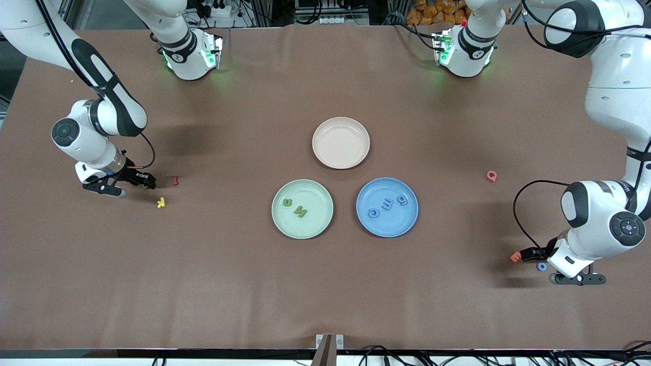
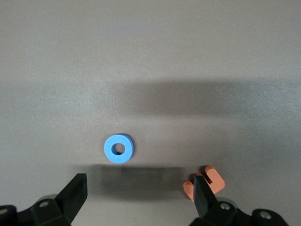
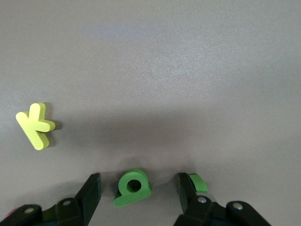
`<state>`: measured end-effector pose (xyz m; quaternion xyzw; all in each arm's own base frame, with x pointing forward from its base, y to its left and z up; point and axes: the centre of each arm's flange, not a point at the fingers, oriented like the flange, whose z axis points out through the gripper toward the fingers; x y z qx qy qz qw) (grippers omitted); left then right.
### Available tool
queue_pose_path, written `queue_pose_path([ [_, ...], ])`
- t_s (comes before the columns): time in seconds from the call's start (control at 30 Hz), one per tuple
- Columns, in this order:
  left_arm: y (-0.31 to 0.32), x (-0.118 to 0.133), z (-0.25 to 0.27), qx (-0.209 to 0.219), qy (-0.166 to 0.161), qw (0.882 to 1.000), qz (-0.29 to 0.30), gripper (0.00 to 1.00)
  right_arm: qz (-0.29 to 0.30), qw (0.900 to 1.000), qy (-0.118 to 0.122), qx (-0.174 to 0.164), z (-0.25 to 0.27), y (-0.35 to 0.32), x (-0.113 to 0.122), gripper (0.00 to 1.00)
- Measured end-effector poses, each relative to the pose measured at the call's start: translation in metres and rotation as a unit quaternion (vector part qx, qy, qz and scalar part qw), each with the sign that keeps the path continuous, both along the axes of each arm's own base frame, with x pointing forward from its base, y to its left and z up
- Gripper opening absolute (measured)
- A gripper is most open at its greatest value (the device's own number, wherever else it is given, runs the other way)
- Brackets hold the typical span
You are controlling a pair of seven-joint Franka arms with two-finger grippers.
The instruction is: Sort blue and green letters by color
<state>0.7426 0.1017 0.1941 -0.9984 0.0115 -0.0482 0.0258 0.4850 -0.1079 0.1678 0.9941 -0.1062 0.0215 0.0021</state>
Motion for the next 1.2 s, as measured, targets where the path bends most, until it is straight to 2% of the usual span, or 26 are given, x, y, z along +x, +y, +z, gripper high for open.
queue_pose_path([
  [0.07,0.003,0.002,0.001,0.002,-0.002,1.0,-0.001,1.0,0.0,1.0,0.0,0.0,0.0,0.0,0.0,0.65],
  [0.13,0.006,0.003,0.003,0.004,-0.005,1.0,-0.001,1.0,0.0,1.0,-0.001,-0.001,0.001,0.0,0.0,0.59],
  [0.23,0.009,0.006,0.003,0.005,-0.01,1.0,0.001,1.0,0.0,1.0,-0.001,-0.001,0.002,0.0,0.0,0.58],
  [0.3,0.011,0.009,0.002,0.006,-0.016,1.0,0.002,1.0,0.001,1.0,-0.002,-0.001,0.002,0.0,0.001,0.5],
  [0.6,0.014,0.01,-0.016,0.003,-0.025,1.0,0.003,1.0,0.002,1.0,-0.002,-0.002,0.003,0.001,0.001,0.45],
  [0.63,0.013,0.009,-0.02,0.002,-0.023,1.0,0.003,1.0,0.002,1.0,-0.003,-0.002,0.004,0.0,0.001,0.4],
  [0.9,0.013,0.01,-0.021,0.002,-0.023,1.0,0.001,1.0,0.002,1.0,-0.003,-0.003,0.004,0.0,0.001,0.4],
  [1.0,0.013,0.01,-0.021,0.002,-0.024,1.0,-0.001,1.0,0.001,1.0,-0.003,-0.003,0.005,-0.001,0.001,0.3],
  [1.14,0.013,0.01,-0.021,0.002,-0.026,1.0,-0.002,1.0,0.001,1.0,-0.003,-0.004,0.005,-0.001,0.001,0.29],
  [1.2,0.013,0.011,-0.02,0.002,-0.027,1.0,-0.002,0.93,0.001,1.0,-0.003,-0.004,0.005,-0.001,0.001,0.29],
])
